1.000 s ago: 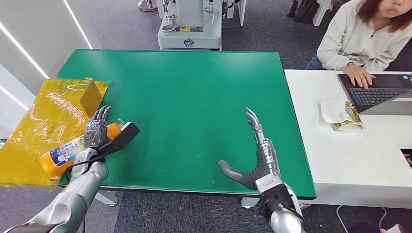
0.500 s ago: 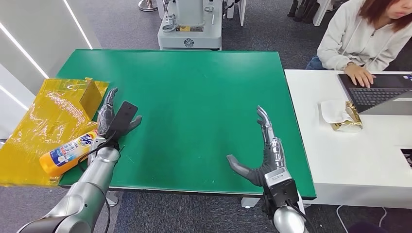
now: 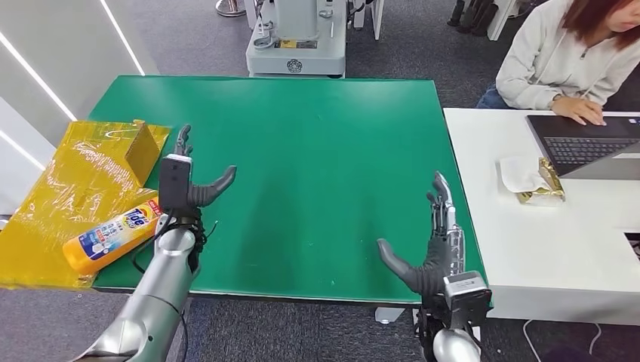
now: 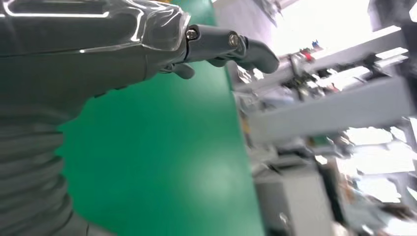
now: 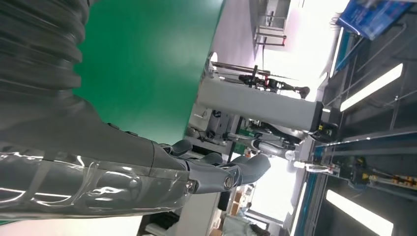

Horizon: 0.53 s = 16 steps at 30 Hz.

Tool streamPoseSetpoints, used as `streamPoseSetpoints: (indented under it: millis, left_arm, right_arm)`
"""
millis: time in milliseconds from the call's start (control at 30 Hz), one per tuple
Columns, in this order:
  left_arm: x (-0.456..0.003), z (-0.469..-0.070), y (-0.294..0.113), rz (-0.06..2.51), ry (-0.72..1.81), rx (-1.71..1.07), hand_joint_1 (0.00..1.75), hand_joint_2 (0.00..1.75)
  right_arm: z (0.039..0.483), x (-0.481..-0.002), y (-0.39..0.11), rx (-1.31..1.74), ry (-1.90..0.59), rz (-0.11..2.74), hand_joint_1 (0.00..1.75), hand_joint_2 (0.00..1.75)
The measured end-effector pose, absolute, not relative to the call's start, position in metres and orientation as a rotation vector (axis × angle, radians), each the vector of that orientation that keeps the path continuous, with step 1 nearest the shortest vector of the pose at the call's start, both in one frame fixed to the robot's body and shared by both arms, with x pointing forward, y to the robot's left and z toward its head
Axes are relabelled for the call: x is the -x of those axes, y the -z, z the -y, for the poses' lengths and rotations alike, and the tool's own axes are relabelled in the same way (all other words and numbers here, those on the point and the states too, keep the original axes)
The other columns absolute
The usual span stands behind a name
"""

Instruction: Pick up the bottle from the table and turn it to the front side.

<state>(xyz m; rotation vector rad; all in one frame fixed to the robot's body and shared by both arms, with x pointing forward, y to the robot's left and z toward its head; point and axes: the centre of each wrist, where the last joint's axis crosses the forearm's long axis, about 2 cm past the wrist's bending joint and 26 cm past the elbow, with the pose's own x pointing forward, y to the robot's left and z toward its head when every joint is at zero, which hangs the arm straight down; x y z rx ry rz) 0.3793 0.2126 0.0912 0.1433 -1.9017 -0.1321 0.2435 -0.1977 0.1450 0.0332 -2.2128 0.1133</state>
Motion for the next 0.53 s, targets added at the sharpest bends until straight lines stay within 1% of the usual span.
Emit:
streamPoseSetpoints:
  millis: [133,300,400,533]
  left_arm:
    - [-0.359,-0.181,-0.094,1.951,0.123,0.018,0.00,1.75]
    - [-0.317,-0.143,-0.091,1.955,0.124,0.175,0.00,1.75]
    - [-0.300,-0.130,-0.091,1.960,0.133,0.233,0.00,1.75]
    - [-0.290,-0.124,-0.094,1.972,0.141,0.272,0.00,1.75]
  right_arm:
    - [0.198,-0.236,-0.140,-0.048,-0.059,2.196,0.00,1.75]
    - [0.197,-0.217,-0.127,-0.073,0.028,2.158,0.00,1.75]
    - [0.195,-0.210,-0.123,-0.078,0.055,2.139,0.00,1.75]
    - [0.193,-0.207,-0.123,-0.099,0.086,2.113,0.00,1.75]
